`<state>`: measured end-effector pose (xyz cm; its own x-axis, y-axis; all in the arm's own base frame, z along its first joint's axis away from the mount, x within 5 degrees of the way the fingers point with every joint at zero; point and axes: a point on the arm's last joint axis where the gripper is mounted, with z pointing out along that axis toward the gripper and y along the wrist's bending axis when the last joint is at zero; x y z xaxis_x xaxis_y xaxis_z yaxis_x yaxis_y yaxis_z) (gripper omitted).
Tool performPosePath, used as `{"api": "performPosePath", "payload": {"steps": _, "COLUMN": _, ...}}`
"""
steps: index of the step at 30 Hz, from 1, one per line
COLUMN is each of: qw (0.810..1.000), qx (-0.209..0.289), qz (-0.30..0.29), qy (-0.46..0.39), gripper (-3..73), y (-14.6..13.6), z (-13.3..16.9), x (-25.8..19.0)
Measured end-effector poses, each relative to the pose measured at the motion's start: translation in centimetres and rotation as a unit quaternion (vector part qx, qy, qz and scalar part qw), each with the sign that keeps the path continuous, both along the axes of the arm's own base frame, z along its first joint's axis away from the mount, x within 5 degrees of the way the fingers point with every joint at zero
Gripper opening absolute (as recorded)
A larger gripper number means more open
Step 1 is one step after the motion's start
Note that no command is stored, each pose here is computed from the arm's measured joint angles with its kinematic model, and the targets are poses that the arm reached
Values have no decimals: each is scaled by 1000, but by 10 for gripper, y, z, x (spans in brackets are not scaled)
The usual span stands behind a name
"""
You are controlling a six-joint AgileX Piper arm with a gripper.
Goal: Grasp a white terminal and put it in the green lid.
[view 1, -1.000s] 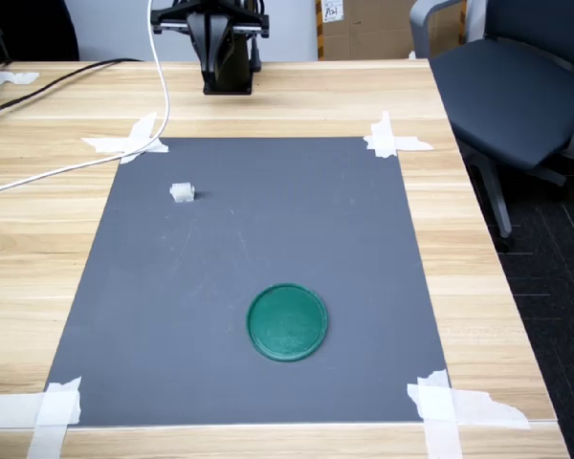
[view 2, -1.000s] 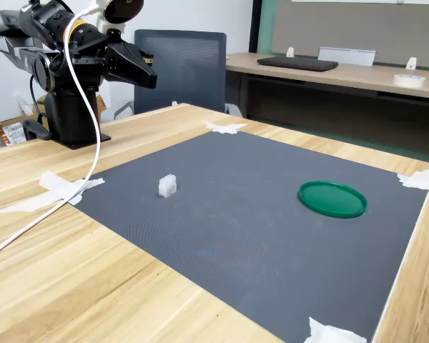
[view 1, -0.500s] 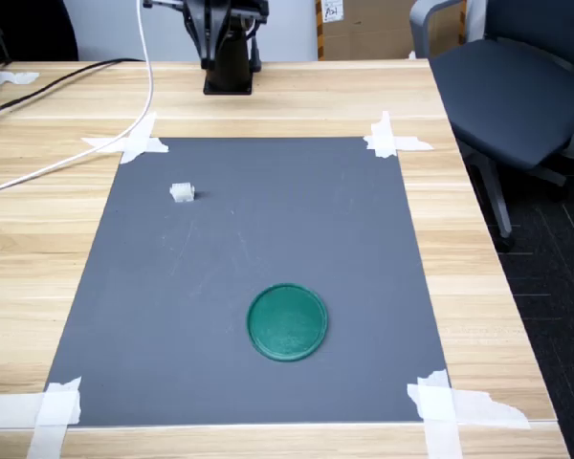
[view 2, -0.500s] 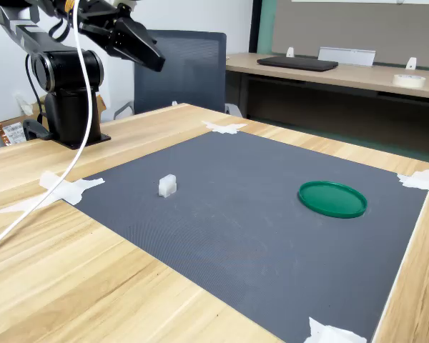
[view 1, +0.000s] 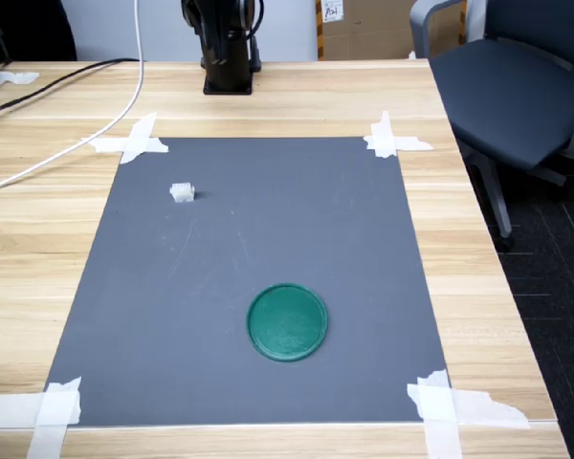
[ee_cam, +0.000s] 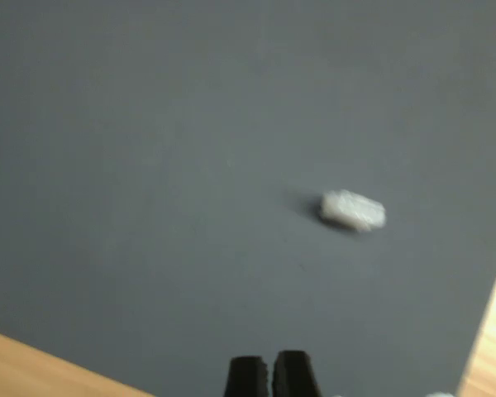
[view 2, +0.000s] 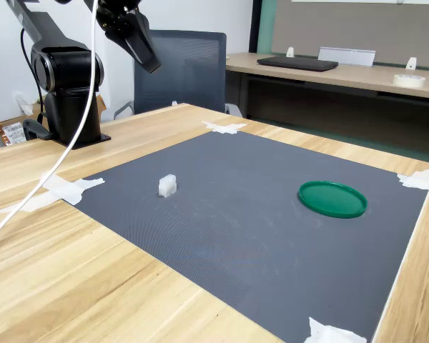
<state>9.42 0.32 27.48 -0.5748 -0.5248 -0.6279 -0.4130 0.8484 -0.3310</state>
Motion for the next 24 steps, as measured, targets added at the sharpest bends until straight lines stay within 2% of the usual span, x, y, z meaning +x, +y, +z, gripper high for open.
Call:
{"api": "performPosePath", "payload": {"steps": 5, "qw": 999, "qx": -24, "qz": -2, "qy": 23, "gripper": -29, "y": -4, "z": 4, "x": 6}}
{"api": "performPosePath", "payload": {"steps": 17, "qw": 996, "qx": -20, "qz": 5, "qy": 84, "gripper": -29, "y": -7, "z": 16, "x": 32}}
{"api": "performPosePath", "payload": {"steps": 24, "qw": 987, "qx": -18, "qz": 10, "qy": 160, "gripper": 4, "y": -9, "z": 6, "x": 51}}
